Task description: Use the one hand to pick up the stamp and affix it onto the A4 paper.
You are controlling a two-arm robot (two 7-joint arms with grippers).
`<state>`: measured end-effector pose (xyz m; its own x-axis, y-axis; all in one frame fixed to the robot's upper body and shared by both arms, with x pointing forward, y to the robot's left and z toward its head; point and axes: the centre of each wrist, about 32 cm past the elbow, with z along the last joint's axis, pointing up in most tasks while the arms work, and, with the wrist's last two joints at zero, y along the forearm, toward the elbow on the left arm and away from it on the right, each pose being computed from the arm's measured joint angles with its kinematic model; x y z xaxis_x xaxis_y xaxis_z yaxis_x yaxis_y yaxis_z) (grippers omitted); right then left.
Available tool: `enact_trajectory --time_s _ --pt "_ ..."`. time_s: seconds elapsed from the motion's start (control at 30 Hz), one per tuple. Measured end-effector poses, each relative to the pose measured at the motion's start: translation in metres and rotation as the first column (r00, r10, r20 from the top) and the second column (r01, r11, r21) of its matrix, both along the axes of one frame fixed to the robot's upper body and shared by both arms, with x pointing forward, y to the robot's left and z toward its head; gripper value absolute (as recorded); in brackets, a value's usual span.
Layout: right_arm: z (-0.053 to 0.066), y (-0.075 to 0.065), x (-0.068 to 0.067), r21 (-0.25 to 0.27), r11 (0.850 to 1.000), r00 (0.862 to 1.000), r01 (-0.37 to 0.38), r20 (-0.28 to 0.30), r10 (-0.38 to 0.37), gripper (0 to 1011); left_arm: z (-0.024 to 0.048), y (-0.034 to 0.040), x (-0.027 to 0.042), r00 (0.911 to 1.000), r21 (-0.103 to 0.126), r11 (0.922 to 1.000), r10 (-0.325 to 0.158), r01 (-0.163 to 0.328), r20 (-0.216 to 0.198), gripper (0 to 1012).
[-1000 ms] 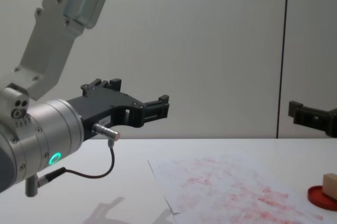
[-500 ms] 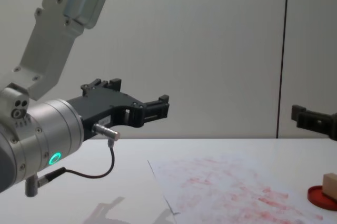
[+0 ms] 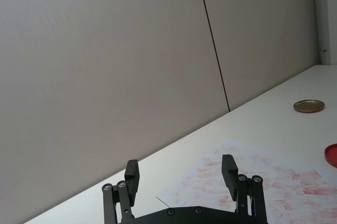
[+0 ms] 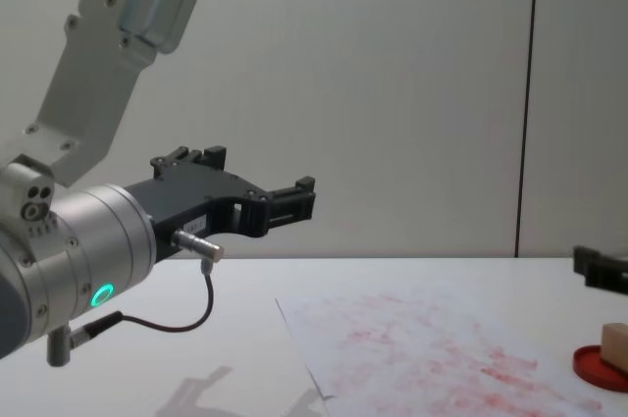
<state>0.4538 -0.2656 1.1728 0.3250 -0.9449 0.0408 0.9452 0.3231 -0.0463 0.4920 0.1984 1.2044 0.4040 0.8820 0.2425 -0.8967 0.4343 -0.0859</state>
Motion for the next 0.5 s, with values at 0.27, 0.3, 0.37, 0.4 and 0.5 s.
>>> enact_trajectory --time_s 0.27,0.3,0.37,0.4,0.5 --pt "-0.009 -0.009 0.003 -0.014 1.000 0.999 0.004 -0.045 -0.005 1001 0.0000 0.0000 0.0000 1.0000 0.000 1.0000 0.000 0.000 0.000 993" --pt "-0.010 -0.010 0.003 -0.016 1.000 0.999 0.004 -0.049 -0.005 1001 0.0000 0.0000 0.0000 1.0000 0.000 1.0000 0.000 0.000 0.000 993" --pt "-0.013 -0.012 0.004 -0.018 1.000 0.998 0.004 -0.062 -0.005 1001 0.0000 0.0000 0.0000 1.0000 0.000 1.0000 0.000 0.000 0.000 993" --pt "-0.014 -0.013 0.005 -0.020 1.000 0.998 0.004 -0.070 -0.005 1001 0.0000 0.0000 0.0000 1.0000 0.000 1.0000 0.000 0.000 0.000 993" --pt "-0.017 -0.014 0.006 -0.022 1.000 0.997 0.004 -0.081 -0.006 1001 0.0000 0.0000 0.0000 1.0000 0.000 1.0000 0.000 0.000 0.000 993"
